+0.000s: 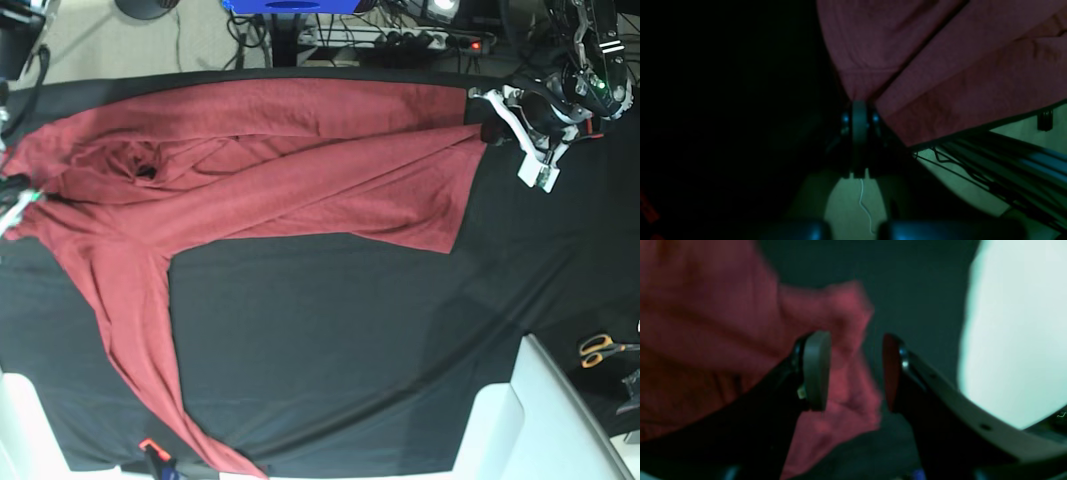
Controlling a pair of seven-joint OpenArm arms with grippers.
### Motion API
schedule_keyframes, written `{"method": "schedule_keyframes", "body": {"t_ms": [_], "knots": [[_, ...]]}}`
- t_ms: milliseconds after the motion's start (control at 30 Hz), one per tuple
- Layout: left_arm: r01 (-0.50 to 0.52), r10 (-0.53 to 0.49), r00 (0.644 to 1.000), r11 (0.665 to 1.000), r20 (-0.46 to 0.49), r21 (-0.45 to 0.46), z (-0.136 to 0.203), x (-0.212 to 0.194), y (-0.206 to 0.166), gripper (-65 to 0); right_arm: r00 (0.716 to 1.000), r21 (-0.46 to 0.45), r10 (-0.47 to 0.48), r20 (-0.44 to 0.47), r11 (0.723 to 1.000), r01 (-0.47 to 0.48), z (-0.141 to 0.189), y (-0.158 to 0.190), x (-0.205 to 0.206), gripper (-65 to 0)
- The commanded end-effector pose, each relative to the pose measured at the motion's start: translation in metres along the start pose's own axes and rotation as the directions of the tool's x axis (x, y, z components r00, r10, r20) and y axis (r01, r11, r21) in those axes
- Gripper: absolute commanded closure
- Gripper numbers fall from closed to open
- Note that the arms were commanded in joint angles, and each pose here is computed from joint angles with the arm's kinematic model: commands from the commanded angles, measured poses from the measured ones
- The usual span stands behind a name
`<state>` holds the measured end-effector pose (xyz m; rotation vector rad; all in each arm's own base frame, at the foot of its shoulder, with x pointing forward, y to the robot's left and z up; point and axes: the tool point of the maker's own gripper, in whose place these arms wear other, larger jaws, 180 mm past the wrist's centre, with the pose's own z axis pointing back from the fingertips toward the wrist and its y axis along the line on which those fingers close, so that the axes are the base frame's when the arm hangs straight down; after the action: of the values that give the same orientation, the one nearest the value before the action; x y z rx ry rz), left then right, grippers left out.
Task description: Fold the T-shirt properly
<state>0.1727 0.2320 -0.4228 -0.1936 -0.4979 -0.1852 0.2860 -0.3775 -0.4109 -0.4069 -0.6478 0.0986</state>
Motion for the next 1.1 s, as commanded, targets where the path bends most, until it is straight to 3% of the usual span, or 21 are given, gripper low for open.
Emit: {"method": "schedule_keyframes", "body": {"t_ms": [0, 167, 333, 433, 600, 700, 833, 1067], "knots": [[0.013, -0.013, 0.999, 1.0, 0.029, 0.003, 0.004, 0.009, 0.003, 0.0, 0.998, 0.0, 0.023, 0.06, 1.0, -0.023, 0.004, -0.008, 0.022, -24.8], [0.002, -0.002, 0.999, 1.0, 0.033, -0.003, 0.003, 0.008, -0.001, 0.0, 0.991, 0.169, 0.09, 0.099, 0.98, -0.106, -0.012, 0.026, 0.057, -24.8], [0.003, -0.003, 0.999, 1.0, 0.048, -0.002, 0.001, 0.014, -0.001, 0.0, 0.999, 0.294, -0.037, 0.003, 0.955, 0.035, -0.055, 0.034, 0.075, -24.5], [0.004, -0.005, 0.999, 1.0, 0.054, 0.0, 0.001, 0.018, 0.0, 0.0, 0.992, 0.354, -0.13, 0.005, 0.927, 0.119, -0.069, 0.044, 0.089, -23.4], [-0.002, 0.003, 0.998, 1.0, 0.064, -0.006, -0.001, 0.02, -0.003, 0.0, 0.978, 0.391, -0.206, 0.021, 0.902, 0.181, -0.078, 0.048, 0.098, -23.4], [-0.005, 0.006, 0.997, 1.0, 0.082, -0.013, -0.003, 0.027, -0.006, 0.0, 0.985, 0.371, -0.17, 0.016, 0.916, 0.152, -0.08, 0.049, 0.096, -23.4], [0.002, 0.002, 0.997, 0.999, 0.084, -0.038, -0.008, 0.029, -0.017, 0.0, 0.98, 0.309, -0.194, 0.038, 0.935, 0.173, -0.085, 0.039, 0.099, -24.5], [0.036, -0.03, 0.997, 0.995, 0.066, -0.094, -0.017, 0.028, -0.04, 0.0, 0.979, 0.311, -0.202, 0.008, 0.931, 0.19, -0.087, 0.044, 0.088, -27.2]]}}
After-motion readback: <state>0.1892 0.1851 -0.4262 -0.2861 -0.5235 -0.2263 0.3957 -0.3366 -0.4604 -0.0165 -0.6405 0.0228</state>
